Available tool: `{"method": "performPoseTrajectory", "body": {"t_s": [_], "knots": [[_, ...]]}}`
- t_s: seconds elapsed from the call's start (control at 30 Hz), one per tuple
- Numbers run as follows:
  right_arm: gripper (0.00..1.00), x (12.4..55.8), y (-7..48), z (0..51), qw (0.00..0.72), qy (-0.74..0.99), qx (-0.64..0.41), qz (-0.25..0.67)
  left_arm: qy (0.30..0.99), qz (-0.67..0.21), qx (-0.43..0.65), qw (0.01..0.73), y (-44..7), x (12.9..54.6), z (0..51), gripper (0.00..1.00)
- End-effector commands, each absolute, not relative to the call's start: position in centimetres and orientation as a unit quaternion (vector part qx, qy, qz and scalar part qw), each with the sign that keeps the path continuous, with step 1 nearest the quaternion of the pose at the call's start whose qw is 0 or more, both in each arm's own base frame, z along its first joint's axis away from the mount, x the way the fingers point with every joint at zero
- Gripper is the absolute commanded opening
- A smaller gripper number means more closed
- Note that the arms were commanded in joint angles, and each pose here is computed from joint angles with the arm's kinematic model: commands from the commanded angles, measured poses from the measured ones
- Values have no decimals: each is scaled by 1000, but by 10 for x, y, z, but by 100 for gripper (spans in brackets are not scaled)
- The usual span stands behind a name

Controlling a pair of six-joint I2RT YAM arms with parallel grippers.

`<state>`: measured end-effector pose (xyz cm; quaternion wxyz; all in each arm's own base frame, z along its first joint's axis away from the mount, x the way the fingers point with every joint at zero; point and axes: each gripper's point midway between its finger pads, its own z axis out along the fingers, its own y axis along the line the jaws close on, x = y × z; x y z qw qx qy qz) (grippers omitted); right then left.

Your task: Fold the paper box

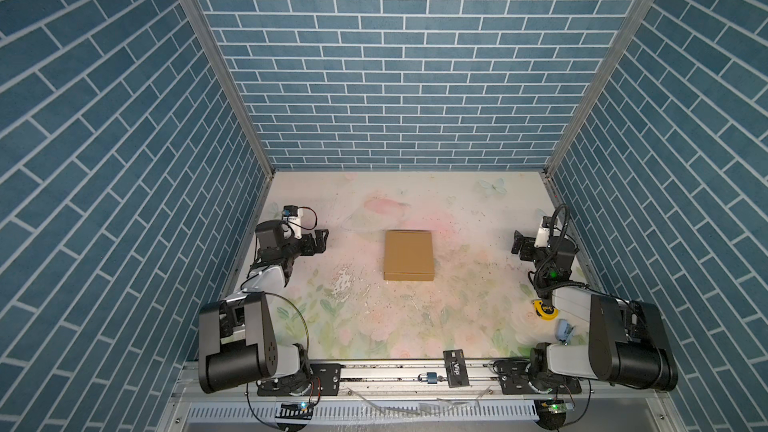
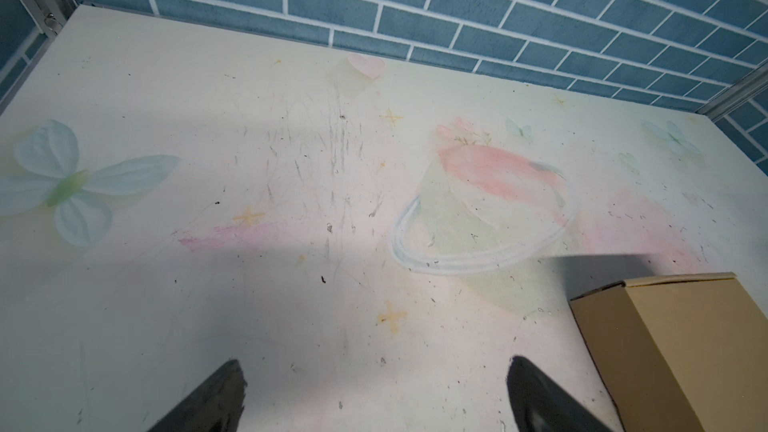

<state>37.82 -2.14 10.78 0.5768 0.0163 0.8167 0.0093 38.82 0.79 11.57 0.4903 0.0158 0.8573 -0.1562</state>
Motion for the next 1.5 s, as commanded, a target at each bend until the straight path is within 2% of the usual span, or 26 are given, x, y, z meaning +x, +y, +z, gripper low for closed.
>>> {"method": "performPoseTrajectory", "body": {"t_s": [0.0, 0.17, 0.3, 0.43, 0.57, 0.8, 1.13, 1.47], "knots": [[99, 382, -16, 108, 590, 807, 8, 26, 842, -147, 38, 518, 6, 398, 116, 100], [99, 384, -22, 96, 601, 798, 25, 18, 837, -143, 22, 527, 9, 409, 110, 100], [99, 388, -37, 92, 581, 812, 62, -9, 841, -142, 36, 521, -1, 415, 103, 99], [99, 389, -39, 90, 575, 815, 66, -21, 833, -130, 85, 530, -21, 411, 104, 100], [99, 390, -39, 90, 572, 817, 67, -32, 827, -123, 87, 542, -21, 406, 105, 100], [99, 389, -39, 90, 572, 817, 69, -43, 811, -44, 84, 577, -20, 393, 97, 99], [99, 367, -33, 102, 631, 773, 55, -33, 809, -40, 77, 581, -18, 393, 97, 100], [99, 382, -51, 93, 586, 801, 99, -67, 809, -41, 76, 581, -18, 392, 96, 100]]}}
